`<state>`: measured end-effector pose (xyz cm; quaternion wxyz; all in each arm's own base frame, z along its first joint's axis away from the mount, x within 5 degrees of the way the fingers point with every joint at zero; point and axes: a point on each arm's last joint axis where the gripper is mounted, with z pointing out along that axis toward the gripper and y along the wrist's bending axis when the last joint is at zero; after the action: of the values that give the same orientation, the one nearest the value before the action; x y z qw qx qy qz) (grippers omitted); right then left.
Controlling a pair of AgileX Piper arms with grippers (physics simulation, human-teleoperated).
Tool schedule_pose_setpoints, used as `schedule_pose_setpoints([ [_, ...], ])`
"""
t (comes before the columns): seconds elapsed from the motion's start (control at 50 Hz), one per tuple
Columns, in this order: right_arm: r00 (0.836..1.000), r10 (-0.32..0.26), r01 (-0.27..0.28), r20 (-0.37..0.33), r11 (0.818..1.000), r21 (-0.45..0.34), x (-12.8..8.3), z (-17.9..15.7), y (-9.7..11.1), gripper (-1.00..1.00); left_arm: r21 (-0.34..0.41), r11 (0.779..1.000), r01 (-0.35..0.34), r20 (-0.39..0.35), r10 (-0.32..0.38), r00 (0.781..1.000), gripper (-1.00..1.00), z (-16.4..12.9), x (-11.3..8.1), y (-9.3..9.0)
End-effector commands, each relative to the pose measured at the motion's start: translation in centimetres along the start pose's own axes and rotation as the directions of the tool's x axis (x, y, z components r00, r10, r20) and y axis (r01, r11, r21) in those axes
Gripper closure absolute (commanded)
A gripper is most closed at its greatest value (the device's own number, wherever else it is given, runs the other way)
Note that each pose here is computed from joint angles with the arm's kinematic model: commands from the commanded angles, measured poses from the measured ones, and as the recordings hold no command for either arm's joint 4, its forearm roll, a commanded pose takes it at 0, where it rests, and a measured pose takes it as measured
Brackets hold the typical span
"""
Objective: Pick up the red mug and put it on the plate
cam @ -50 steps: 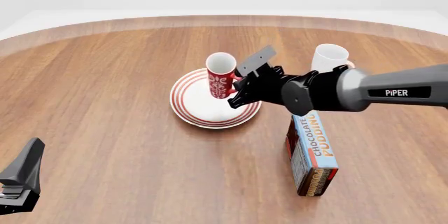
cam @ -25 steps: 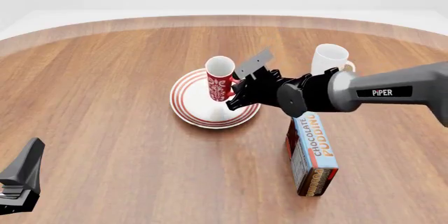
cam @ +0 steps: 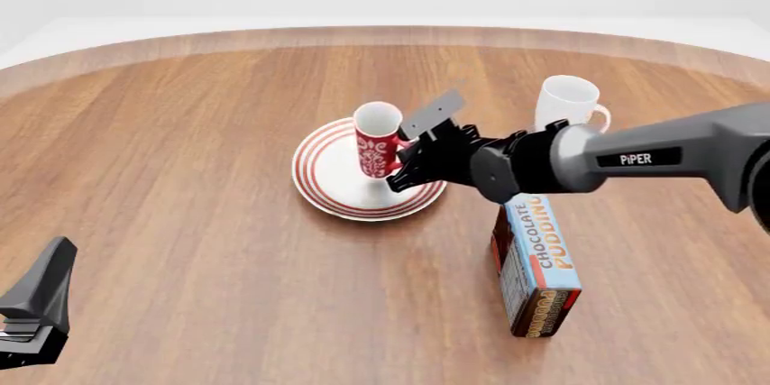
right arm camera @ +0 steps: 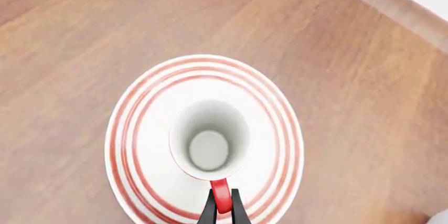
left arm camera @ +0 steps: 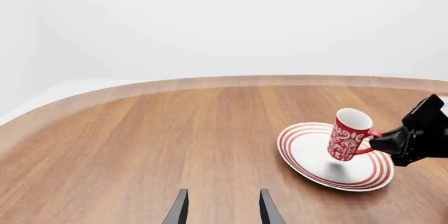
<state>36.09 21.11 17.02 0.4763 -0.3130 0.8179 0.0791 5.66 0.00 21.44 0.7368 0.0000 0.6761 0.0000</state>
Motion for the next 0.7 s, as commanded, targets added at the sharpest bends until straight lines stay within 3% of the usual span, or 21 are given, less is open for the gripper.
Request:
schedule_pose_setpoints([
  [0.02, 1.0, 0.01, -0.01, -0.001, 1.0, -0.001, -0.13, 0.61, 0.03, 1.0, 0.0, 1.0, 0.0, 0.0, 0.0, 1.0, -1.0, 0.0, 0.0, 0.0],
  [0.36, 1.0, 0.004, -0.004, 0.002, 1.0, 0.0, 0.14, 0.86, 0.09, 1.0, 0.0, 1.0, 0.0, 0.0, 0.0, 1.0, -1.0, 0.0, 0.0, 0.0],
  [0.38, 1.0, 0.015, -0.015, 0.0, 1.0, -0.011, 0.08, 0.81, 0.62, -1.0, 0.0, 1.0, 0.0, 0.0, 0.0, 1.0, -1.0, 0.0, 0.0, 0.0],
  [0.7, 1.0, 0.011, -0.011, 0.0, 1.0, -0.004, 0.28, 0.55, 0.28, -1.0, 0.0, 1.0, 0.0, 0.0, 0.0, 1.0, -1.0, 0.0, 0.0, 0.0],
])
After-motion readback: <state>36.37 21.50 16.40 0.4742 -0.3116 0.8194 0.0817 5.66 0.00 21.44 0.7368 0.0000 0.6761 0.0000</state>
